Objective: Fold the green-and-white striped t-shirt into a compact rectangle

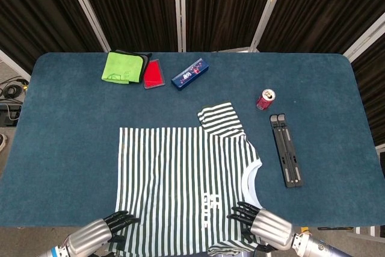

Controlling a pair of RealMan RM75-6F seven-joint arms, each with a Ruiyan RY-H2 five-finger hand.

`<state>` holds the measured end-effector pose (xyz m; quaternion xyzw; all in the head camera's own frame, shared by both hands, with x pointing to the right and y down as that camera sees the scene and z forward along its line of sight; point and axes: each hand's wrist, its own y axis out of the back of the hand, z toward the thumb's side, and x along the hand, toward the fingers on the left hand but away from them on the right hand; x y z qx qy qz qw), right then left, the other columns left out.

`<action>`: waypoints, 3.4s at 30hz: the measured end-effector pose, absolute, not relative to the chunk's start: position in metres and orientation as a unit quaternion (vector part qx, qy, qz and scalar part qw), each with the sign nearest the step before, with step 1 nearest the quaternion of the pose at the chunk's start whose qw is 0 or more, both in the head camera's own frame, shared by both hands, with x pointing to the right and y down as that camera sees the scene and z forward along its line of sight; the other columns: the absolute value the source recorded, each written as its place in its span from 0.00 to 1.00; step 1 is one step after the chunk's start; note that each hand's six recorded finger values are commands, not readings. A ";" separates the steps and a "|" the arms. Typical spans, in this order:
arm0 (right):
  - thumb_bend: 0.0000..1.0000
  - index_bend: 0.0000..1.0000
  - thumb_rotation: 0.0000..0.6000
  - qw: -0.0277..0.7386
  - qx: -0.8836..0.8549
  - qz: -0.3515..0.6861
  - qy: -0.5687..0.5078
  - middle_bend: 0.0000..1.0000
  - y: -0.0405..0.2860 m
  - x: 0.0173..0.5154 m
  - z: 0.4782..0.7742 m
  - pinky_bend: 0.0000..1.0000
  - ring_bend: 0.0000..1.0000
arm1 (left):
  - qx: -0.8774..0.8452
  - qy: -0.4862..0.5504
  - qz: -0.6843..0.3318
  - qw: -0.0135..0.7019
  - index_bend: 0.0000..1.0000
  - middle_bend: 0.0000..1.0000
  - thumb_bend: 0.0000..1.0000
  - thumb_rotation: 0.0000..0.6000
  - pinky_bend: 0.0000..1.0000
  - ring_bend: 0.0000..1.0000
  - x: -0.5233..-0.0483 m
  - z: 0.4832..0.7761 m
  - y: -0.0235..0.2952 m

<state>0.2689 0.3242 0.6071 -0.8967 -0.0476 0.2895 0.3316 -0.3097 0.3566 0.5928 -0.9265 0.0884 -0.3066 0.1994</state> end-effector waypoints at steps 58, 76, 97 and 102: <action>0.47 0.79 1.00 0.326 -0.776 0.485 -0.239 0.12 0.091 0.246 0.725 0.00 0.00 | -0.756 0.319 -0.539 0.191 0.82 0.00 0.58 1.00 0.00 0.00 -0.335 0.702 0.131; 0.47 0.79 1.00 0.323 -0.768 0.497 -0.243 0.12 0.082 0.243 0.742 0.00 0.00 | -0.754 0.335 -0.539 0.167 0.82 0.00 0.58 1.00 0.00 0.00 -0.341 0.717 0.120; 0.47 0.79 1.00 0.324 -0.752 0.508 -0.265 0.12 0.061 0.238 0.747 0.00 0.00 | -0.750 0.335 -0.547 0.162 0.82 0.00 0.58 1.00 0.00 0.00 -0.331 0.737 0.107; 0.47 0.79 1.00 0.324 -0.748 0.512 -0.270 0.12 0.056 0.239 0.748 0.00 0.00 | -0.746 0.338 -0.550 0.163 0.82 0.00 0.58 1.00 0.00 0.00 -0.331 0.741 0.104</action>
